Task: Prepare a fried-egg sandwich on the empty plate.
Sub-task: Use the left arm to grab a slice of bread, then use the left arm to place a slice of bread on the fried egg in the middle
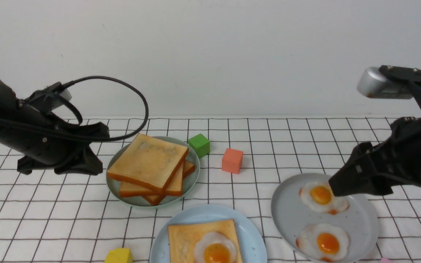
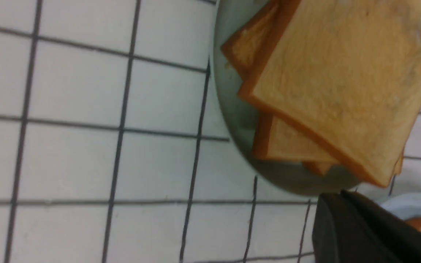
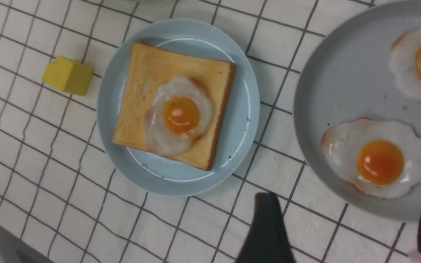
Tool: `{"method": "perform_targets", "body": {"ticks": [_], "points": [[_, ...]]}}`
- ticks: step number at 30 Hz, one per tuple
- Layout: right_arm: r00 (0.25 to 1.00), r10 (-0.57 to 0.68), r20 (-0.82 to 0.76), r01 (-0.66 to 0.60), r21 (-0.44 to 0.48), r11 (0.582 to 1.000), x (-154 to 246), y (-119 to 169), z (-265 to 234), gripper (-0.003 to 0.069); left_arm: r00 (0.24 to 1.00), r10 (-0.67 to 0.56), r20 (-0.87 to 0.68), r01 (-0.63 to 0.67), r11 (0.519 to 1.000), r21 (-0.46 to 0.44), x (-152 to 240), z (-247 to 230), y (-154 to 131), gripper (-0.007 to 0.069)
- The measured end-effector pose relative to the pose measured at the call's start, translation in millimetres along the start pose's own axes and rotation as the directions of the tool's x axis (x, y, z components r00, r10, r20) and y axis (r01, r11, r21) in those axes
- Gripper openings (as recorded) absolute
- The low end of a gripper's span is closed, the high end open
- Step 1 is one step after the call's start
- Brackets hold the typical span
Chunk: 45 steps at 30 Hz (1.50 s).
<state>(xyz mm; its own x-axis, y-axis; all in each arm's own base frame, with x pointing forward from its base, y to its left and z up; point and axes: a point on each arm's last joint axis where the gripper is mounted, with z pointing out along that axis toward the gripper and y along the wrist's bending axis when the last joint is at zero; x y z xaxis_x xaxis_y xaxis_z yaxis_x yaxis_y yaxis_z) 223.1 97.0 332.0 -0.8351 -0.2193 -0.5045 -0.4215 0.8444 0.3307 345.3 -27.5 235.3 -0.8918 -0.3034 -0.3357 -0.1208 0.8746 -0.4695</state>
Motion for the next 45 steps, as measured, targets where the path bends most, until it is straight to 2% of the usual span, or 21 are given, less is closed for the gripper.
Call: {"method": "perform_targets", "body": {"ticks": [3, 7, 11, 13, 17, 19, 23, 24, 31, 32, 34, 35, 36, 37, 38, 40, 41, 43, 45], "points": [[1.000, -0.006, 0.004, 0.006, -0.023, 1.000, 1.8, 6.4, -3.1, 0.0479, 1.000, 0.001, 0.009, -0.002, 0.999, 0.035, -15.1, 10.5, 6.7, 0.0087], [1.000, -0.010, 0.005, 0.010, -0.045, 0.999, 2.6, 11.8, -3.7, 0.0463, 0.998, 0.059, 0.002, -0.059, 0.997, 0.041, -33.5, 28.7, 7.6, 0.0298], [1.000, -0.008, 0.006, 0.008, -0.048, 0.999, 2.6, 12.0, -3.7, 0.0461, 0.987, 0.157, -0.035, -0.155, 0.987, 0.042, -40.7, 49.5, 7.5, 0.0465], [1.000, -0.008, 0.006, 0.008, -0.048, 0.999, 2.6, 12.0, -3.7, 0.0461, 0.983, 0.172, -0.061, -0.170, 0.984, 0.050, -40.9, 60.8, 10.9, 0.0497], [1.000, -0.007, 0.005, 0.008, -0.049, 0.999, 2.6, 12.1, -3.7, 0.0461, 0.975, 0.192, -0.113, -0.187, 0.981, 0.060, -36.5, 80.3, 19.8, 0.0476], [1.000, -0.008, 0.003, 0.008, -0.049, 0.999, 2.9, 12.2, -3.7, 0.0461, 0.971, 0.201, -0.129, -0.192, 0.978, 0.078, -34.8, 86.1, 21.2, 0.0412], [1.000, -0.008, -0.005, 0.007, -0.052, 0.999, 3.5, 12.4, -3.8, 0.0461, 0.967, 0.224, -0.121, -0.213, 0.973, 0.092, -35.3, 83.6, 19.0, 0.0223], [1.000, -0.008, -0.009, 0.007, -0.053, 0.999, 3.9, 12.5, -3.8, 0.0461, 0.967, 0.226, -0.118, -0.216, 0.972, 0.093, -35.6, 82.1, 18.2, 0.0204], [0.999, -0.017, -0.042, 0.015, -0.059, 0.998, 7.0, 13.0, -3.9, 0.0451, 0.947, 0.318, -0.029, -0.314, 0.944, 0.098, -41.5, 33.5, -5.1, 0.0185], [0.998, -0.038, -0.045, 0.036, -0.053, 0.998, 7.3, 12.4, -3.9, 0.0447, 0.923, 0.385, -0.007, -0.381, 0.916, 0.124, -38.8, 10.1, -17.5, 0.0185], [0.998, -0.047, -0.046, 0.045, -0.048, 0.998, 7.5, 11.9, -3.8, 0.0445, 0.893, 0.450, -0.011, -0.442, 0.882, 0.164, -30.4, -1.9, -28.1, 0.0185], [0.997, -0.055, -0.048, 0.053, -0.046, 0.998, 7.6, 11.6, -3.8, 0.0443, 0.831, 0.556, -0.011, -0.536, 0.807, 0.247, -16.0, -17.2, -44.8, 0.0185], [0.997, -0.055, -0.047, 0.053, -0.047, 0.998, 7.6, 11.7, -3.8, 0.0443, 0.791, 0.612, -0.014, -0.580, 0.756, 0.304, -4.8, -20.9, -55.2, 0.0185], [0.997, -0.055, -0.047, 0.053, -0.047, 0.998, 7.6, 11.7, -3.8, 0.0443, 0.783, 0.622, -0.015, -0.587, 0.746, 0.315, -3.3, -20.6, -57.2, 0.0185], [0.997, -0.054, -0.045, 0.052, -0.054, 0.997, 7.4, 12.4, -3.9, 0.0443, 0.722, 0.691, -0.028, -0.627, 0.671, 0.396, 14.4, -19.1, -69.9, 0.0185], [0.998, -0.049, -0.044, 0.046, -0.063, 0.997, 7.3, 13.2, -3.9, 0.0443, 0.640, 0.766, -0.056, -0.655, 0.583, 0.481, 38.6, -7.6, -82.4, 0.0185], [0.998, -0.048, -0.043, 0.045, -0.065, 0.997, 7.2, 13.5, -3.9, 0.0443, 0.626, 0.778, -0.063, -0.659, 0.569, 0.492, 42.9, -4.2, -84.1, 0.0185], [0.998, -0.045, -0.052, 0.041, -0.079, 0.996, 8.1, 14.6, -4.0, 0.0443, 0.550, 0.829, -0.102, -0.683, 0.517, 0.516, 64.2, 21.3, -91.5, 0.0183], [0.997, -0.046, -0.064, 0.040, -0.084, 0.996, 9.3, 15.2, -4.2, 0.0443, 0.517, 0.847, -0.122, -0.700, 0.500, 0.509, 69.8, 34.6, -93.6, 0.0181]]}}
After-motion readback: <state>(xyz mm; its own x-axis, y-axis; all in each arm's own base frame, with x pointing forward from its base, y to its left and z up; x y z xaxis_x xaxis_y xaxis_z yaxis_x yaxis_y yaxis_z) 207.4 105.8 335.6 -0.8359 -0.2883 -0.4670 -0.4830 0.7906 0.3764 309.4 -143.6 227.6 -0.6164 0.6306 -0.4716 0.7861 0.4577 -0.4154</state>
